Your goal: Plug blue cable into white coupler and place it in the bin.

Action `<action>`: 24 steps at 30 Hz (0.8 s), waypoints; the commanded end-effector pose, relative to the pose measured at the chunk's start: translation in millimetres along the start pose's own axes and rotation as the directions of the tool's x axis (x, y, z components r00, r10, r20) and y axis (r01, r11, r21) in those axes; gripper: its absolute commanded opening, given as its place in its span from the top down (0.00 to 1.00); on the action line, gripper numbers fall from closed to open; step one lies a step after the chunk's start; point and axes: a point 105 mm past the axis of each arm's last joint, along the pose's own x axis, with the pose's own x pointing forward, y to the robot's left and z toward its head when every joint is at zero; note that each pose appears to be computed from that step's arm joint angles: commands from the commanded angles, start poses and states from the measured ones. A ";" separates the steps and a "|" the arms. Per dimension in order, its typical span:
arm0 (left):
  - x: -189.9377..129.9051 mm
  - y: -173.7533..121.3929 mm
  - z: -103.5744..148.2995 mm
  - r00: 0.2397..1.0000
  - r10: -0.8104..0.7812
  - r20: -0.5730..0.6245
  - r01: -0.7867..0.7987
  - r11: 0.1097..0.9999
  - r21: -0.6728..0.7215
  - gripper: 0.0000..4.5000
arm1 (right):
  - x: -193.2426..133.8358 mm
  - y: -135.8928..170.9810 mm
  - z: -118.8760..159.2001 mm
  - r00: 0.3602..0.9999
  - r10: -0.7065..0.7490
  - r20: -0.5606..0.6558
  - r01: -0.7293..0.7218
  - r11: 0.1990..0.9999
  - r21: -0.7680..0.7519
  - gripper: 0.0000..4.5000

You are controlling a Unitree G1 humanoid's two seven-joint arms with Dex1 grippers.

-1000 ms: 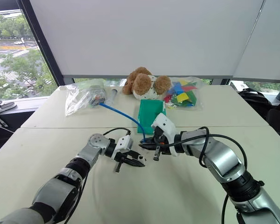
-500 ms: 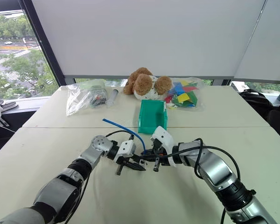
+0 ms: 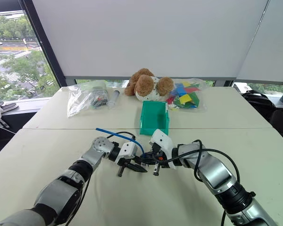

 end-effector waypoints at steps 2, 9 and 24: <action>2.7 -3.6 -7.0 0.999 -0.017 -0.037 0.016 1.000 -0.020 0.93 | 6.7 3.3 -11.1 0.997 0.035 -0.063 -0.037 0.999 -0.031 1.00; 2.2 -2.3 -6.2 0.999 -0.008 -0.033 0.008 1.000 -0.020 0.93 | 7.8 7.9 -16.1 0.993 0.084 -0.079 -0.084 0.996 0.001 1.00; -3.5 -2.7 -9.8 0.999 0.006 -0.036 -0.008 0.998 -0.062 0.81 | 14.6 9.9 -35.8 0.991 0.099 -0.087 -0.092 0.992 0.086 1.00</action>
